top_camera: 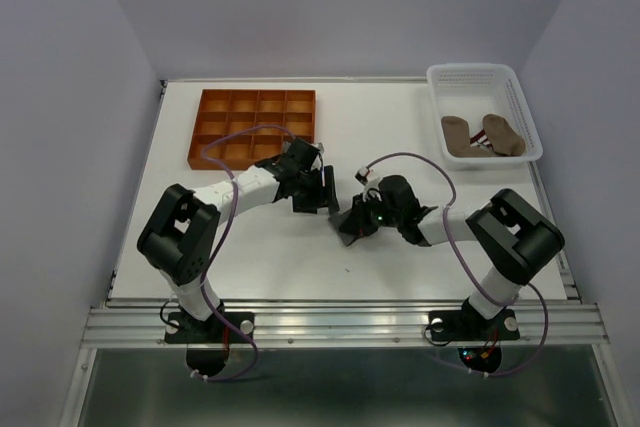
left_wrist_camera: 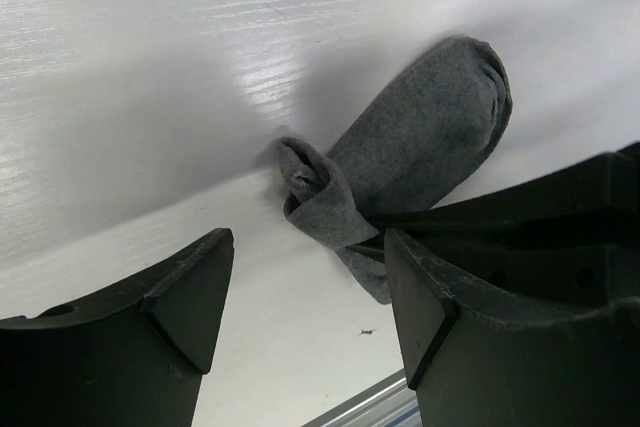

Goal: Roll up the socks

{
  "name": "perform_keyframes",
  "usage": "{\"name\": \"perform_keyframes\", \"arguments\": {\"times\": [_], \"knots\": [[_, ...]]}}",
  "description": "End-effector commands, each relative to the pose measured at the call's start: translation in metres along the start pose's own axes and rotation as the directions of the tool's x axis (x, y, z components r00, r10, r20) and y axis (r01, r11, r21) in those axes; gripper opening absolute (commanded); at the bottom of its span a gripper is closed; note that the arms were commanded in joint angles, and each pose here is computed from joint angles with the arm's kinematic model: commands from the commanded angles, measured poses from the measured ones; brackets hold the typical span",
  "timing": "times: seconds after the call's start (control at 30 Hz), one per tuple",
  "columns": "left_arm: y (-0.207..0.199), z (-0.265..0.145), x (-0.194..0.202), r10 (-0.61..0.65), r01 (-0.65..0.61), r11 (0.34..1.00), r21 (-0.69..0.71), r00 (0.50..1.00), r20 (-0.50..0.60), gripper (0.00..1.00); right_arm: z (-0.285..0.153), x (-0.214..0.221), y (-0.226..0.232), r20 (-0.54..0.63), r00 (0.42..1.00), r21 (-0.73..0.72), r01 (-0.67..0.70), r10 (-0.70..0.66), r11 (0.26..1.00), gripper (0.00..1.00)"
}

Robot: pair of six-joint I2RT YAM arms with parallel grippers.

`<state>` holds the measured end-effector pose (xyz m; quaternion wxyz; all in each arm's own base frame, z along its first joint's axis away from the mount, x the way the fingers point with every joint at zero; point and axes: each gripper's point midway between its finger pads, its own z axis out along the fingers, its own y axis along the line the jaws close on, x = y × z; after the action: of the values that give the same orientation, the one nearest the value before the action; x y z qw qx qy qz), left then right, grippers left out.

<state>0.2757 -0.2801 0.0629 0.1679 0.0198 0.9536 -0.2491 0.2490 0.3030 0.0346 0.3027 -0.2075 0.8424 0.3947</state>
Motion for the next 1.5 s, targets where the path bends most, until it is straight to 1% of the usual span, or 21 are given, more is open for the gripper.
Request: {"name": "perform_keyframes", "arguments": {"times": [0.0,0.1,0.3,0.37,0.4,0.5,0.67,0.83,0.9,0.93,0.97,1.1,1.17,1.3,1.37,1.4,1.43,1.47], "knots": [[-0.010,-0.009,-0.004,0.021,-0.022,0.998,0.052,0.999,0.027,0.72,-0.002,-0.007,0.020,0.020,0.998,-0.171,-0.057,0.061,0.984,0.01],[-0.007,-0.004,0.002,0.020,-0.020,0.998,0.056,1.000,0.003,0.72,0.001,-0.003,0.016,-0.010,0.996,-0.188,-0.086,0.086,0.978,0.02],[-0.007,0.000,0.009,0.019,-0.018,0.998,0.065,1.000,-0.015,0.71,0.001,-0.003,0.011,-0.010,0.992,-0.192,-0.122,0.122,0.974,0.01],[-0.006,0.002,0.013,0.022,-0.021,0.998,0.063,0.999,-0.025,0.71,0.002,-0.002,0.009,-0.012,0.990,-0.184,-0.137,0.137,0.973,0.02],[-0.006,0.003,0.016,0.025,-0.022,0.998,0.060,0.999,-0.033,0.71,0.002,-0.002,0.009,-0.012,0.990,-0.185,-0.139,0.140,0.973,0.04],[-0.003,0.006,0.022,0.020,-0.018,0.998,0.052,0.999,-0.048,0.70,0.003,0.000,0.004,-0.019,0.986,-0.177,-0.166,0.165,0.970,0.04],[-0.002,0.006,0.023,0.022,-0.019,0.999,0.049,0.999,-0.043,0.68,0.005,0.004,-0.004,-0.029,0.978,-0.172,-0.209,0.207,0.963,0.05],[0.000,0.014,0.028,0.012,-0.009,0.999,0.044,0.998,-0.058,0.60,0.004,0.003,-0.001,-0.025,0.978,-0.191,-0.208,0.208,0.959,0.06],[0.001,0.016,0.027,0.007,-0.005,0.999,0.040,0.999,-0.054,0.59,0.005,0.003,0.000,-0.027,0.979,-0.195,-0.205,0.204,0.959,0.07],[0.002,0.019,0.027,0.005,-0.003,0.999,0.037,0.998,-0.055,0.54,0.004,0.003,-0.003,-0.024,0.978,-0.190,-0.209,0.209,0.959,0.07],[0.001,0.021,0.027,0.005,-0.002,0.999,0.038,0.998,-0.058,0.51,0.003,0.004,-0.003,-0.027,0.978,-0.192,-0.210,0.209,0.959,0.07],[0.000,0.027,0.027,0.003,-0.001,0.999,0.038,0.998,-0.063,0.48,0.003,0.006,-0.004,-0.029,0.977,-0.188,-0.213,0.211,0.959,0.08],[0.002,0.030,0.027,-0.001,0.003,1.000,0.031,0.998,-0.063,0.44,0.003,0.005,-0.005,-0.027,0.975,-0.182,-0.222,0.221,0.958,0.08],[0.004,0.033,0.025,-0.011,0.011,1.000,0.007,0.999,-0.053,0.43,0.004,0.004,-0.002,-0.034,0.977,-0.198,-0.214,0.211,0.957,0.13],[0.007,0.034,0.023,-0.017,0.016,0.999,-0.039,0.999,-0.037,0.42,0.005,-0.002,-0.008,-0.011,0.978,-0.156,-0.206,0.206,0.966,0.17],[0.008,0.033,0.021,-0.021,0.019,0.998,-0.058,0.999,-0.025,0.42,0.004,0.003,-0.013,-0.033,0.979,-0.124,-0.203,0.200,0.971,0.19],[0.010,0.032,0.020,-0.031,0.030,0.996,-0.080,0.999,-0.016,0.42,0.002,-0.002,-0.013,-0.030,0.982,-0.107,-0.189,0.187,0.976,0.25],[0.011,0.033,0.021,-0.037,0.035,0.996,-0.085,0.999,-0.018,0.41,0.000,-0.006,-0.016,-0.023,0.985,-0.081,-0.172,0.171,0.982,0.29]]}}
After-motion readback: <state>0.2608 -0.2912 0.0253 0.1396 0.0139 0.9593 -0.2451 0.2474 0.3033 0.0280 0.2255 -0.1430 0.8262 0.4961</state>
